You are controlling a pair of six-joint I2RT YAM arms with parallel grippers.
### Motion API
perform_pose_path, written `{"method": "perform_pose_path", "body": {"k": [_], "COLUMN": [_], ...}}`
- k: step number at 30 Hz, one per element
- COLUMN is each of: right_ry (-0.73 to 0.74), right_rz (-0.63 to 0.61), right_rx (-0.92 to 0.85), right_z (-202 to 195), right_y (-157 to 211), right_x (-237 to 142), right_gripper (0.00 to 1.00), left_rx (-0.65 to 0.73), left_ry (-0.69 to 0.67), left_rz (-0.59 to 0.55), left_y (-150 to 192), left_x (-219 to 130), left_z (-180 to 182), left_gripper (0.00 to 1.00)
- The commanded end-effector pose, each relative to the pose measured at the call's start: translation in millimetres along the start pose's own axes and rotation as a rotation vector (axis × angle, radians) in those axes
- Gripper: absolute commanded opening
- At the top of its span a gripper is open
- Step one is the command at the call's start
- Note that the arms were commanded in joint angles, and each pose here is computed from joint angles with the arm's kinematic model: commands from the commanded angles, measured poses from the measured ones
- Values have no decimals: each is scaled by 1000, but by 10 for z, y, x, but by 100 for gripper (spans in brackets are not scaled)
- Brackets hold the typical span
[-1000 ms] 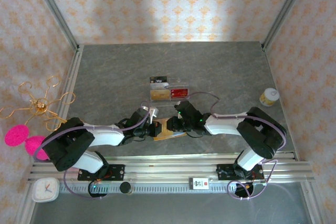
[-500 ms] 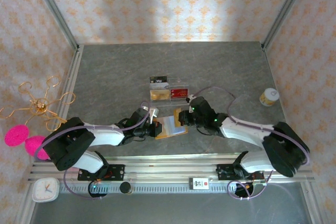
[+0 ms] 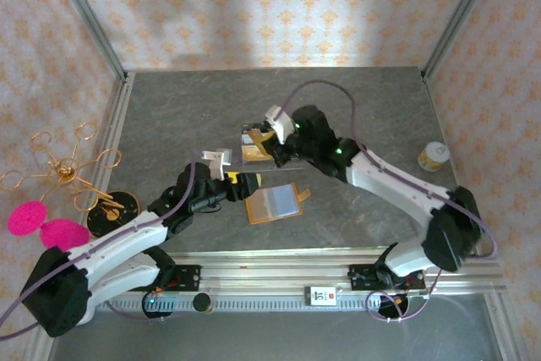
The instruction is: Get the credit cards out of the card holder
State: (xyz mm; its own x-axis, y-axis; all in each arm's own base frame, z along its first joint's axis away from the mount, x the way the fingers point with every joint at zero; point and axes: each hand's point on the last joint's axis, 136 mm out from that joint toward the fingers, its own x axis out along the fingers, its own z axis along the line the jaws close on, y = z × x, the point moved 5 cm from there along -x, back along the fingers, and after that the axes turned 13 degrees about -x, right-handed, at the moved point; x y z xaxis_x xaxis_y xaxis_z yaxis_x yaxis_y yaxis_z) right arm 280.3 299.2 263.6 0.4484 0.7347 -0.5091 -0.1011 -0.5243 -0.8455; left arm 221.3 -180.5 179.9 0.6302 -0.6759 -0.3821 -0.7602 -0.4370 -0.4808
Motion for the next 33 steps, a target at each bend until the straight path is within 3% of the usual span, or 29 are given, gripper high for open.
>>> {"method": "perform_pose_path", "body": {"k": [1, 7, 17, 33], "right_ry": [-144, -254, -266, -274], "right_rz": [163, 265, 336, 462], "right_rx": [-226, -404, -586, -681], "right_z": [37, -44, -183, -509], "right_y": [168, 112, 298, 664], "right_x": [202, 457, 767, 1098], "right_gripper": [0, 0, 0, 0], "left_rx": [-3, -2, 33, 89], "left_ry": [-70, -92, -191, -273], "left_rz": [-41, -132, -259, -223], "left_y": [-65, -191, -360, -403], "left_x": [-131, -315, -482, -427], "left_z": [58, 39, 104, 185], "left_gripper": [98, 99, 99, 99]}}
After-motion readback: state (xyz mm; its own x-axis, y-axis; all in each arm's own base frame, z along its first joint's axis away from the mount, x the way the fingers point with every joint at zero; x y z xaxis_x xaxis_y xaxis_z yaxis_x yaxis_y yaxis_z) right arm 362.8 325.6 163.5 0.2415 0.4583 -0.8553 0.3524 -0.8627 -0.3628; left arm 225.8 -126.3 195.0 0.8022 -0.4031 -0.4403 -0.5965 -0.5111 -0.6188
